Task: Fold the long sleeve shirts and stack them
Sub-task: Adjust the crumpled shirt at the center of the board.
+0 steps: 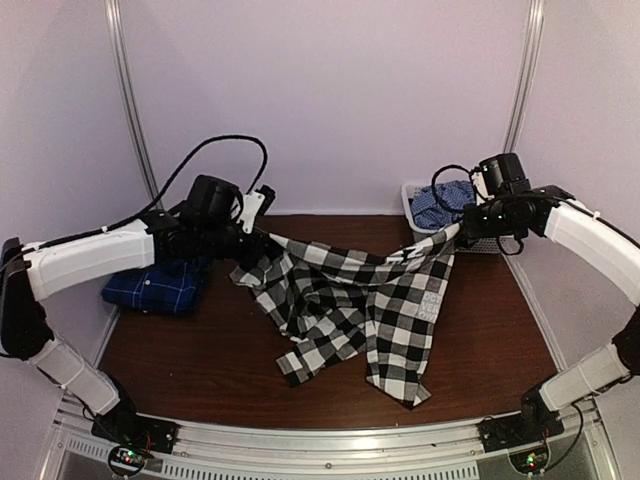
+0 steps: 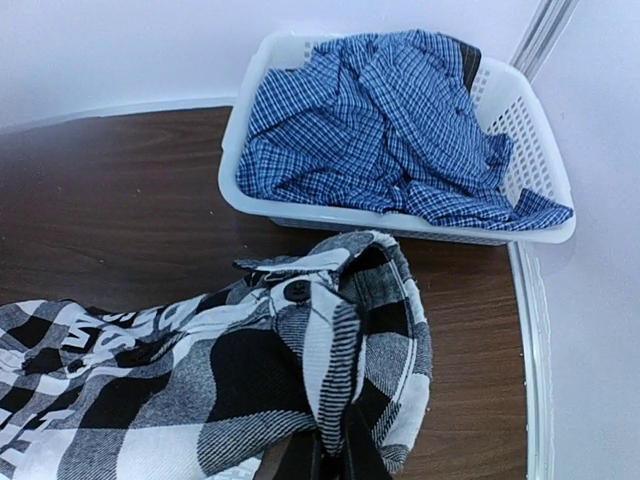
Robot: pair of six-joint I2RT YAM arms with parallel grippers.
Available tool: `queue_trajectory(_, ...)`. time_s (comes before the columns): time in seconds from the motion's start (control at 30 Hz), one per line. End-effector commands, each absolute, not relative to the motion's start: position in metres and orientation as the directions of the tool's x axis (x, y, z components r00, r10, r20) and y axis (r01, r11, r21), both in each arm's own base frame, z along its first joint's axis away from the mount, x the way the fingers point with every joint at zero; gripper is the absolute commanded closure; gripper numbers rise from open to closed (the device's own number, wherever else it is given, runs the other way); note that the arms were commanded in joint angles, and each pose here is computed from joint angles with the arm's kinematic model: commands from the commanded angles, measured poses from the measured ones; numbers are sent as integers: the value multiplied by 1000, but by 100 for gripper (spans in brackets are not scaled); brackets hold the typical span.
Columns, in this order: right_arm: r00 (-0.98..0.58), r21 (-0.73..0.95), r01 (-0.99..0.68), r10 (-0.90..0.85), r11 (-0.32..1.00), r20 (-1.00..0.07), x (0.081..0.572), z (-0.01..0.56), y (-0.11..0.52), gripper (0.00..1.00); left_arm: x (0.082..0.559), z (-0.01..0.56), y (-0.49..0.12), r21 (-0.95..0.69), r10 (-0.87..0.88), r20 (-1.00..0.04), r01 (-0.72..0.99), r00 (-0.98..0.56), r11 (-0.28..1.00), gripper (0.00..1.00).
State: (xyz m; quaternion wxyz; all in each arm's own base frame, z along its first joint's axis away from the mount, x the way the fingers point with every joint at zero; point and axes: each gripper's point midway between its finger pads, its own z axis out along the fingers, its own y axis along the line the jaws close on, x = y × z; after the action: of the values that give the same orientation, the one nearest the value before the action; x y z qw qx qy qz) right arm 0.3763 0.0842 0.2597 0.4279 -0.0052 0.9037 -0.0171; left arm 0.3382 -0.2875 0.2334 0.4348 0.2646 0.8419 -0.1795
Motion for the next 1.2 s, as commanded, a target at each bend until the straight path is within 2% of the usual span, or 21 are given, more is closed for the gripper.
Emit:
queue_trajectory(0.0,-681,-69,72,-1,995,-733,407,216,65,94,371,176,-290,-61,324,-764,561,-559,825,100)
queue_trajectory(0.1,-719,-90,98,8,991,-695,423,186,57,90,385,153,-296,-110,305,-738,553,-602,826,100)
queue_trajectory(0.3,-700,-82,22,-43,996,-713,415,181,82,41,409,119,-301,-154,287,-689,521,-666,839,100)
queue_trajectory(0.37,-669,-58,-47,-75,997,-739,404,190,101,35,414,114,-302,-165,281,-682,517,-675,840,100)
queue_trajectory(0.53,-645,53,-264,-135,963,-752,374,182,163,37,421,111,-299,-200,253,-674,501,-694,842,100)
queue_trajectory(0.77,-674,243,-507,-205,827,-709,334,134,252,43,425,127,-303,-228,233,-693,513,-683,827,99)
queue_trajectory(0.93,-709,273,-521,-232,809,-666,333,97,274,42,420,143,-304,-245,218,-711,526,-669,814,100)
queue_trajectory(1.17,-730,224,-453,-215,863,-648,350,83,265,42,415,154,-299,-241,211,-724,526,-657,815,100)
